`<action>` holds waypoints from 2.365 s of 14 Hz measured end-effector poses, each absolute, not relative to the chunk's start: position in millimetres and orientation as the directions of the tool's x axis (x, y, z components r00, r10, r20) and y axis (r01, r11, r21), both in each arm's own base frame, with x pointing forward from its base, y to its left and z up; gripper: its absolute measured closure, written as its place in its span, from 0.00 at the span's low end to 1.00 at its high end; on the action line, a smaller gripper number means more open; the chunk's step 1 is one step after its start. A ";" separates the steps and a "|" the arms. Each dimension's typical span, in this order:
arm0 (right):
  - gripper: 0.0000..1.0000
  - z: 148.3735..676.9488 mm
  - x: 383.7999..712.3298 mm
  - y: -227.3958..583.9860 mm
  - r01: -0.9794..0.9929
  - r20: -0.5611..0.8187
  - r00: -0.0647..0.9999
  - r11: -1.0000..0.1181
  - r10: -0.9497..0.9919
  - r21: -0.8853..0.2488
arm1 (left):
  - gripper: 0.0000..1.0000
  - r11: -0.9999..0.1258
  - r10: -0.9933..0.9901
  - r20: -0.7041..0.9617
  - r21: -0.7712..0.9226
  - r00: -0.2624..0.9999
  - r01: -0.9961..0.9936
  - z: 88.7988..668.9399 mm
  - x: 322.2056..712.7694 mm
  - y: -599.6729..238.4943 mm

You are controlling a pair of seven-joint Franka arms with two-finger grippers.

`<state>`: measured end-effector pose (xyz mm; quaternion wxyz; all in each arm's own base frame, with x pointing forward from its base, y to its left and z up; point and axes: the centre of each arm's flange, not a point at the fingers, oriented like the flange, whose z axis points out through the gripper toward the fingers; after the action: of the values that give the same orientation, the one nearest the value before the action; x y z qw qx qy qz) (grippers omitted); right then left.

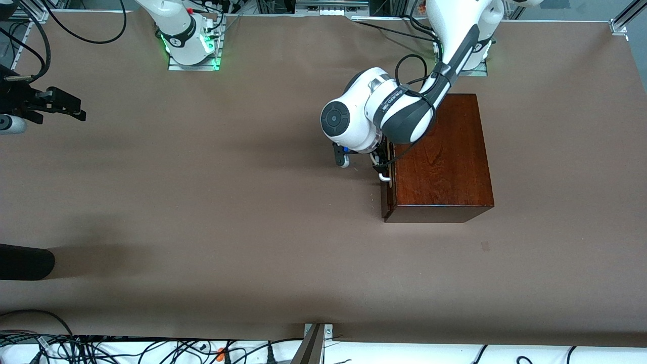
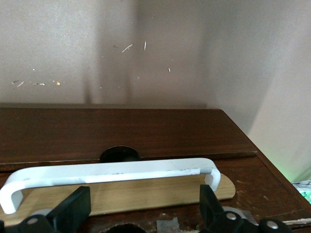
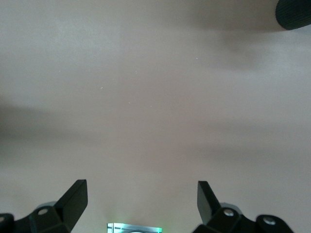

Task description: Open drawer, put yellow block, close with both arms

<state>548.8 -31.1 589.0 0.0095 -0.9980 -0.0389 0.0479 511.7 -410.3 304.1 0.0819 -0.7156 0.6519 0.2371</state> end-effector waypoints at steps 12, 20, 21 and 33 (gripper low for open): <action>0.00 589.7 548.9 -30.8 0.077 -0.094 0.992 -0.997 0.079 -0.023 | 0.00 -0.843 -0.521 -0.165 -0.056 0.838 -0.535 468.2 510.0 -440.4; 0.00 589.8 548.8 -30.8 0.077 -0.094 0.992 -0.997 0.079 -0.023 | 0.00 -0.985 -0.136 -0.103 -0.093 0.985 -0.145 577.2 563.4 -288.7; 0.00 589.8 548.8 -30.9 0.077 -0.094 0.992 -0.997 0.079 -0.023 | 0.00 -0.990 -0.093 -0.100 -0.095 0.991 -0.103 589.2 568.3 -262.7; 0.00 589.4 548.1 -30.9 0.077 -0.101 0.992 -0.997 0.079 -0.023 | 0.00 -0.999 0.016 -0.091 -0.033 0.996 0.013 603.9 555.6 -61.9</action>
<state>548.1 -30.9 589.4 0.0098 -0.9979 -0.0391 0.0508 555.6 -61.9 603.9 0.0160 -0.9988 -0.0073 0.0456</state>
